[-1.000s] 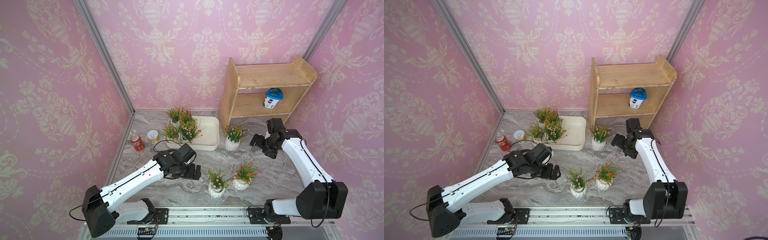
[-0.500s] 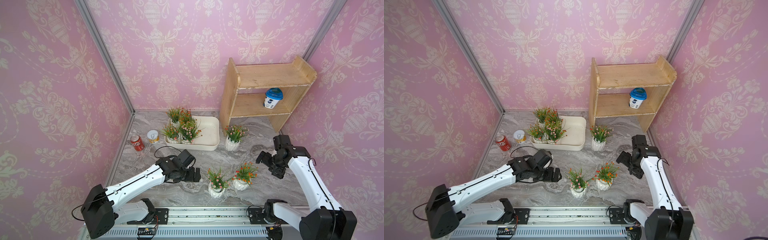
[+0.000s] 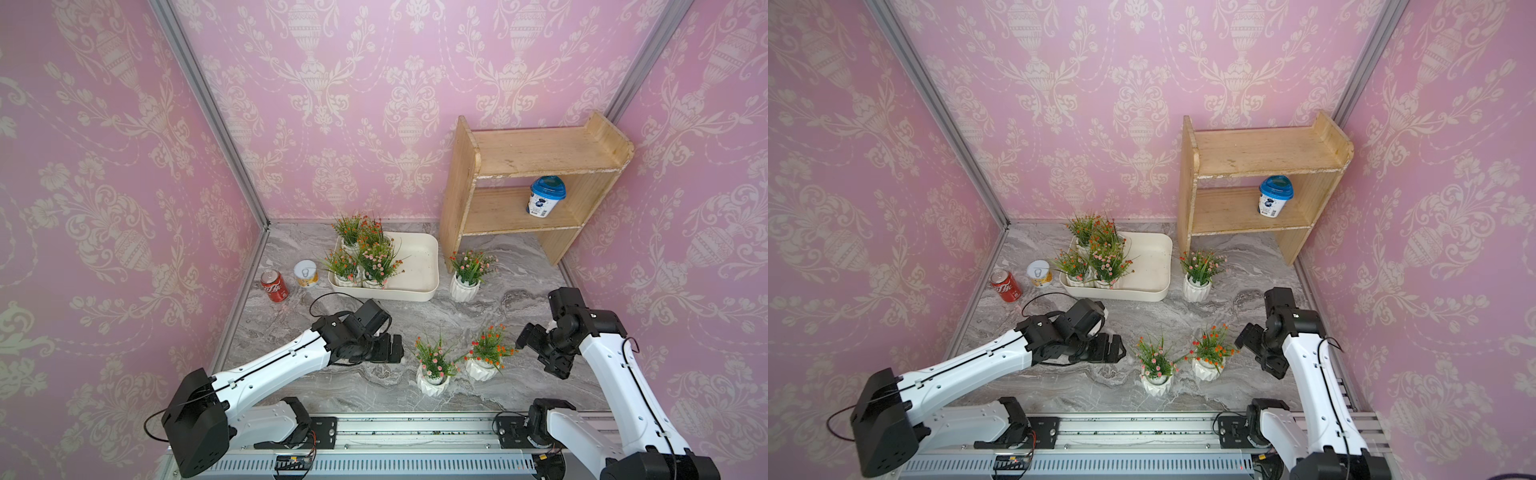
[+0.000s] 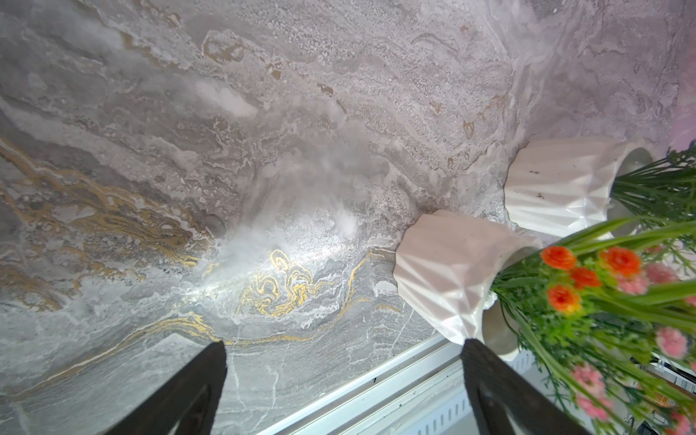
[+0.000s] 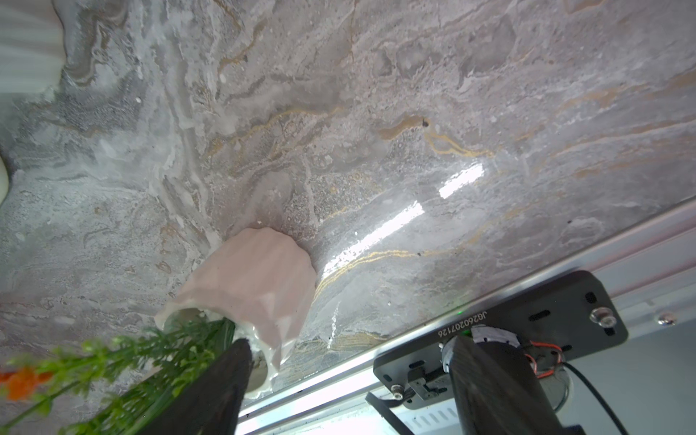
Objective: Put the potted gypsophila into the storage box
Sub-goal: Pick up the baby's breath potted plant from the center of the board.
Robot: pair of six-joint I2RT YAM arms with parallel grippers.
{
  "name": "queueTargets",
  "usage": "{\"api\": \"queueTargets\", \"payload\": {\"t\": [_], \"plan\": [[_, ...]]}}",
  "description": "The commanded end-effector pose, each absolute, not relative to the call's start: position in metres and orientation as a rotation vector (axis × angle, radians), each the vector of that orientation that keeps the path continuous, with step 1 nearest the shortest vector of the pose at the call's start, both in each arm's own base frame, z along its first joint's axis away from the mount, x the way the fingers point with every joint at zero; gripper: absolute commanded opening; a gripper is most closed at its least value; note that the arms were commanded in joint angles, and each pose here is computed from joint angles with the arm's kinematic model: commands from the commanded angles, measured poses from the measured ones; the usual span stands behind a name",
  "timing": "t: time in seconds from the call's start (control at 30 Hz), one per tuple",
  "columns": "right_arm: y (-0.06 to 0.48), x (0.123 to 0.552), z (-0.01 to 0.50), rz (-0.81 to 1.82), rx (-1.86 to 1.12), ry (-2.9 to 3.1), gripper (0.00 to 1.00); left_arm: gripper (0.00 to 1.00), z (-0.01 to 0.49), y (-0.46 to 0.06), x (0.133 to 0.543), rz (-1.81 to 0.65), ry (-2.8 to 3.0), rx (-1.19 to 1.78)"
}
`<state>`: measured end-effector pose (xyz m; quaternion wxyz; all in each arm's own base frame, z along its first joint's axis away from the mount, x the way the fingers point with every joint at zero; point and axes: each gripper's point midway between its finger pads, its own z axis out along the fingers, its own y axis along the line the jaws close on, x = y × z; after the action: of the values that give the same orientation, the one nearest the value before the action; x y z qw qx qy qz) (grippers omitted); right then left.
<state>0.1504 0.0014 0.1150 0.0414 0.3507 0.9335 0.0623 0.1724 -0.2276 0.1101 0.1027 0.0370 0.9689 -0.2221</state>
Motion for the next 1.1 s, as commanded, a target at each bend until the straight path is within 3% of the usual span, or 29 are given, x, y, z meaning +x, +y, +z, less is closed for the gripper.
{"api": "queueTargets", "payload": {"t": [0.0, 0.47, 1.07], "plan": [[0.008, 0.134, 0.11, 0.216, 1.024, 2.939, 0.82, 0.99, 0.105, -0.227, 0.17, -0.669, 2.88, 0.119], [0.049, 0.145, 0.106, 0.491, 0.791, 2.962, 0.72, 0.99, 0.097, -0.226, 0.173, -0.686, 2.898, 0.066], [0.052, 0.154, 0.086, 0.399, 0.771, 2.931, 0.56, 0.99, 0.094, -0.216, 0.186, -0.671, 2.902, -0.043]]}}
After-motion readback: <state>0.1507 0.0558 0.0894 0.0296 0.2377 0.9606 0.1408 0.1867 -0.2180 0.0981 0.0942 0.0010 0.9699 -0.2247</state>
